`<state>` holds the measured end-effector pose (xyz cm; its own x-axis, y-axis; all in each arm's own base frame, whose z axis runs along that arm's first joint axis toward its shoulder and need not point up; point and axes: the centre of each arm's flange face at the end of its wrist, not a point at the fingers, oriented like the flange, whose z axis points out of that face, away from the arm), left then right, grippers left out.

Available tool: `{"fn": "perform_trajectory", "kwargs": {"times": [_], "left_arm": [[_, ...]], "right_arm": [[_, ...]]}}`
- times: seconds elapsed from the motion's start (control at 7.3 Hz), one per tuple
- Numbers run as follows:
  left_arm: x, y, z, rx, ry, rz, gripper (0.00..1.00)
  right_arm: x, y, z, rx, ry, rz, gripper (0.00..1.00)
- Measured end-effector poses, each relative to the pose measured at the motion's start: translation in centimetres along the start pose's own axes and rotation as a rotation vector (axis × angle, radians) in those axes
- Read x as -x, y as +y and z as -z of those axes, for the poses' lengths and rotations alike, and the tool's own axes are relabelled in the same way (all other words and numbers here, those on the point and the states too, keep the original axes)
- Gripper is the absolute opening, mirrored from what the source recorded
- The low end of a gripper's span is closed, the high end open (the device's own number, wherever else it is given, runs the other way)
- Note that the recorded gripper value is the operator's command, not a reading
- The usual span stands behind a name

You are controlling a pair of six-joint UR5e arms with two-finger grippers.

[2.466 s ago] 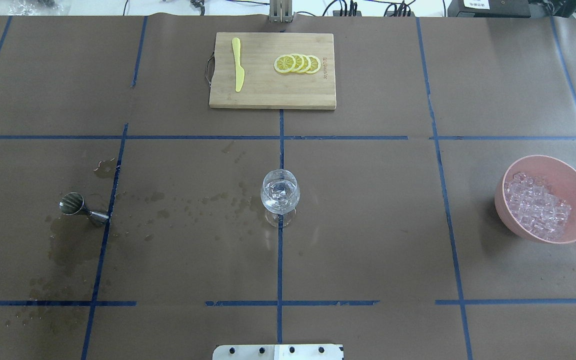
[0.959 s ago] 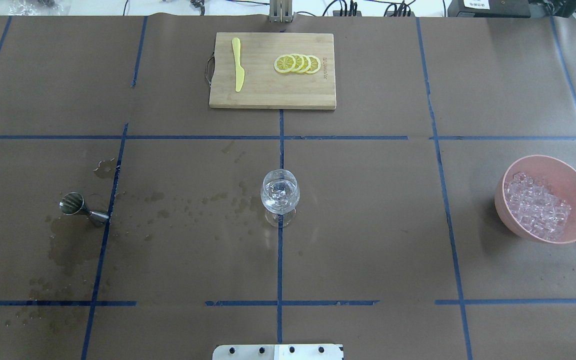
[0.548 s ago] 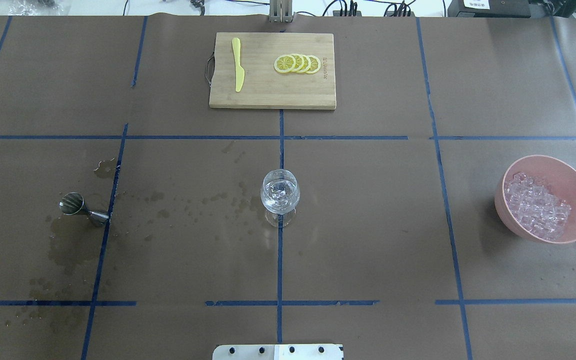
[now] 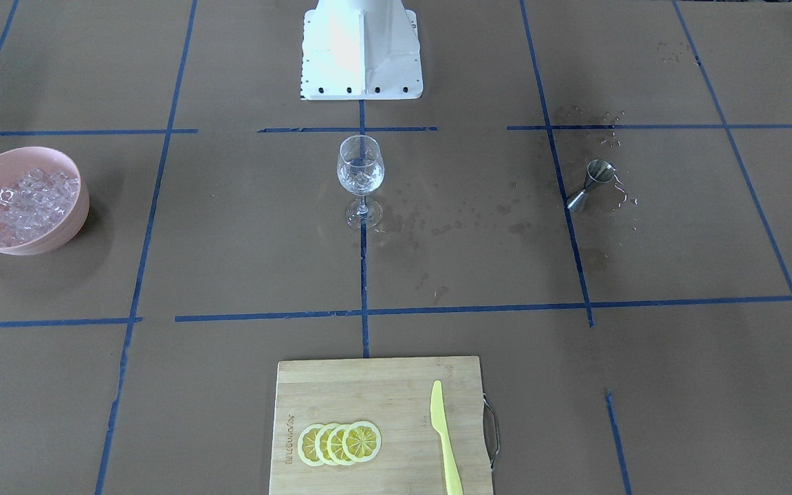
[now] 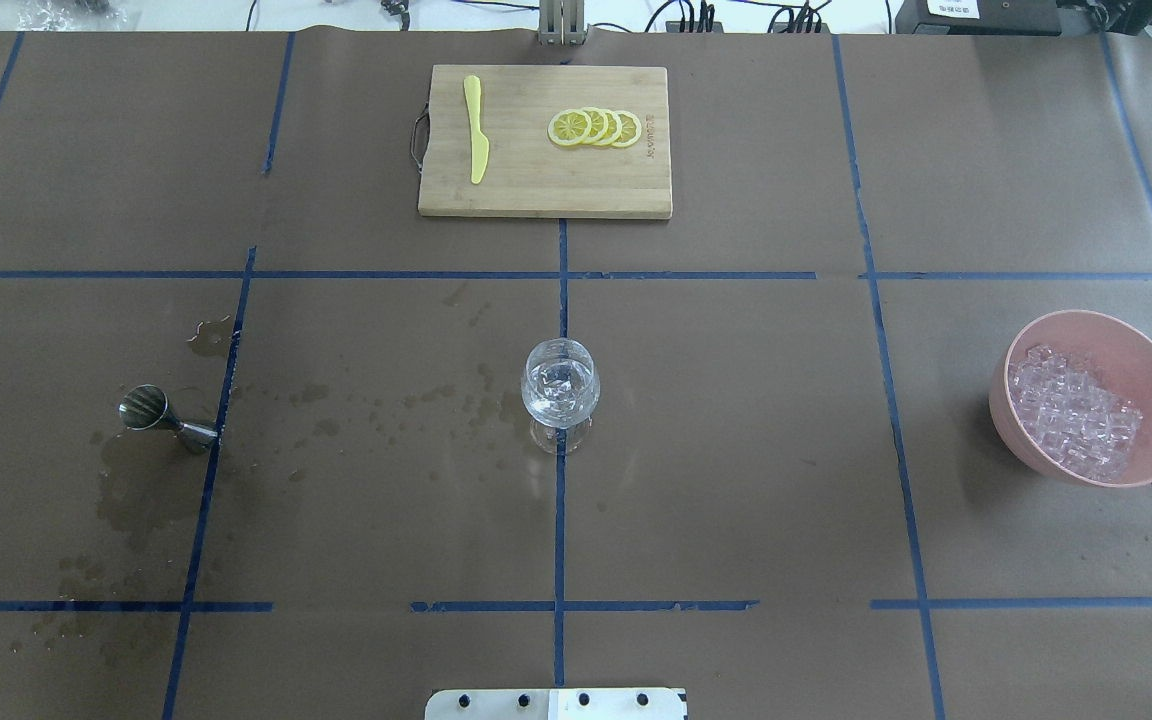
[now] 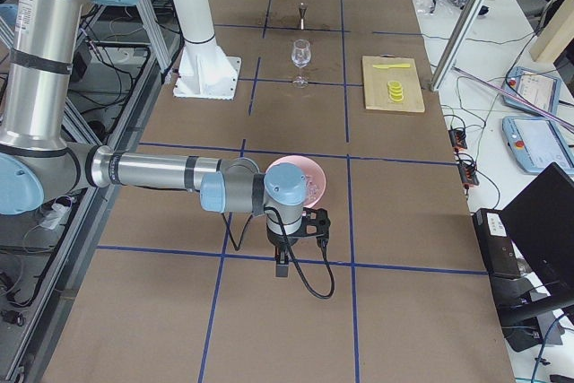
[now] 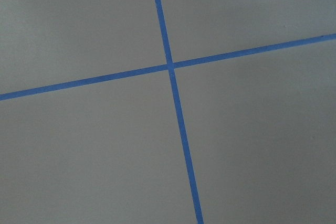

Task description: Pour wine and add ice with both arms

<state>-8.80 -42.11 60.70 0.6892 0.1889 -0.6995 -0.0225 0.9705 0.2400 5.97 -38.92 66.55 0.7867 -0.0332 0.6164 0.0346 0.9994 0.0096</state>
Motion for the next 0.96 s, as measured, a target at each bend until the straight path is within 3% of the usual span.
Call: {"fn": "perform_trajectory", "kwargs": {"times": [0.96], "left_arm": [[0.02, 0.12, 0.28, -0.006, -0.002, 0.001, 1.00]], "right_arm": [[-0.11, 0.15, -0.11, 0.003, 0.000, -0.002, 1.00]]}}
